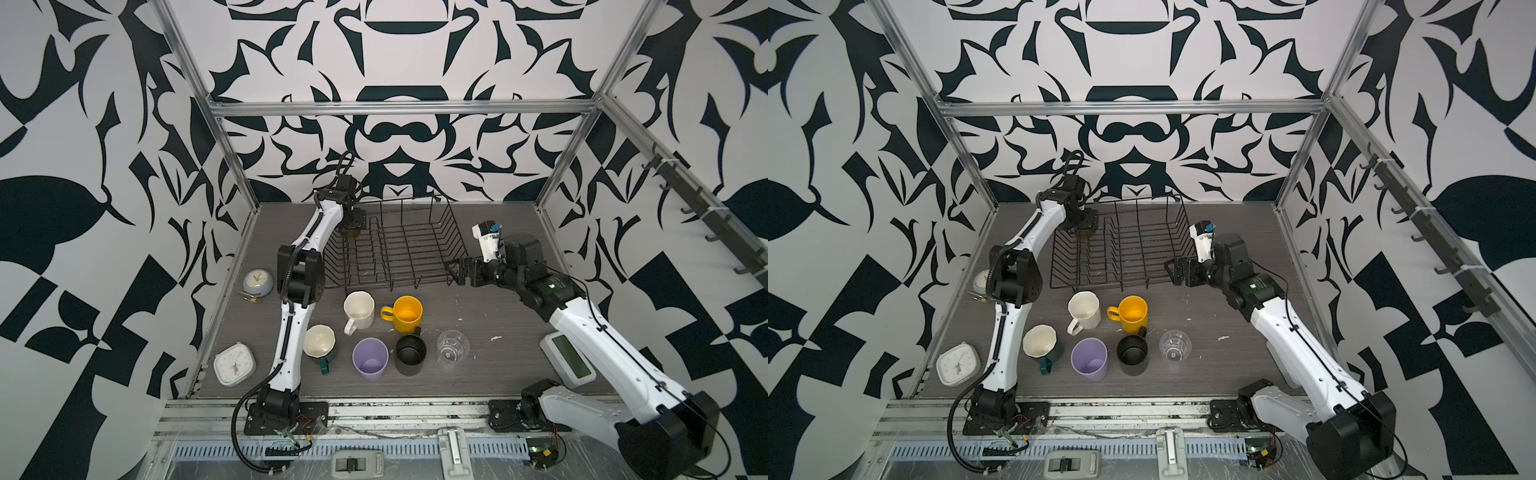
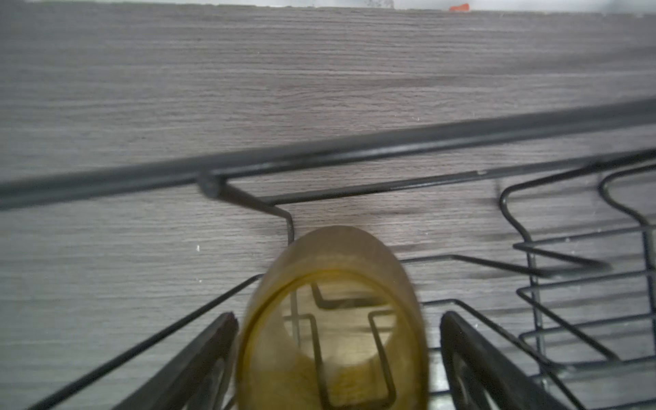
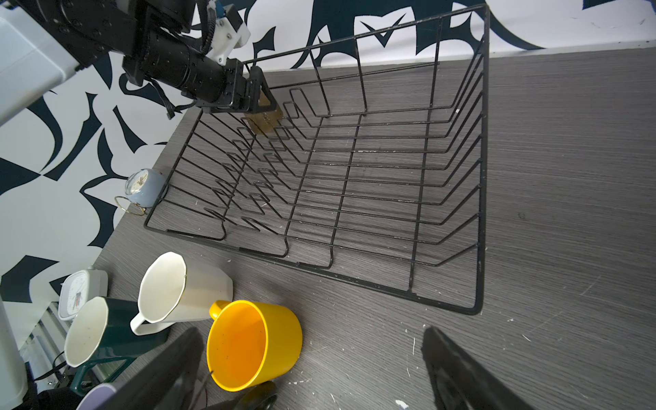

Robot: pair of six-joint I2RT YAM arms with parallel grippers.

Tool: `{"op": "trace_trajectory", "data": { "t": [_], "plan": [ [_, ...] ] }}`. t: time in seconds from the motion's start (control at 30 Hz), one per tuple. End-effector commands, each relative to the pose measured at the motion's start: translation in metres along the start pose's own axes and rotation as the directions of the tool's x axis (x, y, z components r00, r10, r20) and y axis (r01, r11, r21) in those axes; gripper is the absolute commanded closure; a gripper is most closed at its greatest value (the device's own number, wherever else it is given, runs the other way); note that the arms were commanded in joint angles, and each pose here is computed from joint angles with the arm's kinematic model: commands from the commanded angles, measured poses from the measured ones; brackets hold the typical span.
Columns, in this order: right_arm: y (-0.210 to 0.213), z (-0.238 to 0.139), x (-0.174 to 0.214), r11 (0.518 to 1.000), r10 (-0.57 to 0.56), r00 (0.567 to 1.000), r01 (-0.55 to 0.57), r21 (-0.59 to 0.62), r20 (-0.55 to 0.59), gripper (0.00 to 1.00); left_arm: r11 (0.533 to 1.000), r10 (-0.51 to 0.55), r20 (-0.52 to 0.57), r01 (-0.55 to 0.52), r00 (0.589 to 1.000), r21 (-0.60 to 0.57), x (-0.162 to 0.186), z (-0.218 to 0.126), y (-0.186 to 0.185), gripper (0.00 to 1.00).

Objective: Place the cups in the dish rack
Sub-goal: 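Lower the amber glass into the rack's far corner and open the left gripper, then move the right gripper down to the clear plastic cup while the left arm withdraws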

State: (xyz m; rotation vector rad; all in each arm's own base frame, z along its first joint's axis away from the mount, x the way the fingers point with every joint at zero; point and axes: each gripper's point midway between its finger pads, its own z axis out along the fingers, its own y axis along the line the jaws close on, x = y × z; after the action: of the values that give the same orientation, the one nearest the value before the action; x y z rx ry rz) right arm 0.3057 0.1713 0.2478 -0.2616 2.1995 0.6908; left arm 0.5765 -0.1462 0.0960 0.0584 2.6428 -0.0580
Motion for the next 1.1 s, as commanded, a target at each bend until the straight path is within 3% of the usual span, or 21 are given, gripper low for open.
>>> {"op": "trace_trajectory", "data": {
  "t": [0.0, 0.23, 0.47, 0.7, 1.07],
  "plan": [
    [0.007, -0.004, -0.013, 1.000, -0.004, 0.999, 0.005, -0.025, 0.045, 0.01, 1.000, 0.011, 0.015, -0.011, 1.000, -0.007, -0.005, -0.011, 0.000, 0.03],
    [0.006, -0.004, -0.016, 1.000, -0.008, 0.999, 0.008, -0.016, 0.048, 0.02, 1.000, -0.007, 0.105, 0.004, 0.994, 0.027, -0.025, -0.049, -0.004, 0.00],
    [-0.006, 0.001, -0.009, 0.999, -0.008, 1.000, 0.008, 0.043, -0.005, 0.03, 0.996, -0.055, 0.278, 0.034, 0.959, 0.082, -0.052, -0.118, -0.006, 0.00],
    [-0.014, 0.008, 0.010, 0.995, 0.002, 0.995, 0.009, 0.100, -0.103, 0.08, 0.987, -0.126, 0.451, 0.066, 0.884, 0.147, -0.056, -0.194, 0.000, 0.01],
    [-0.014, -0.005, 0.075, 0.976, -0.004, 0.953, 0.070, 0.208, -0.303, 0.15, 0.967, -0.221, 0.626, 0.085, 0.748, 0.239, -0.009, -0.268, 0.019, 0.01]
  ]
}}
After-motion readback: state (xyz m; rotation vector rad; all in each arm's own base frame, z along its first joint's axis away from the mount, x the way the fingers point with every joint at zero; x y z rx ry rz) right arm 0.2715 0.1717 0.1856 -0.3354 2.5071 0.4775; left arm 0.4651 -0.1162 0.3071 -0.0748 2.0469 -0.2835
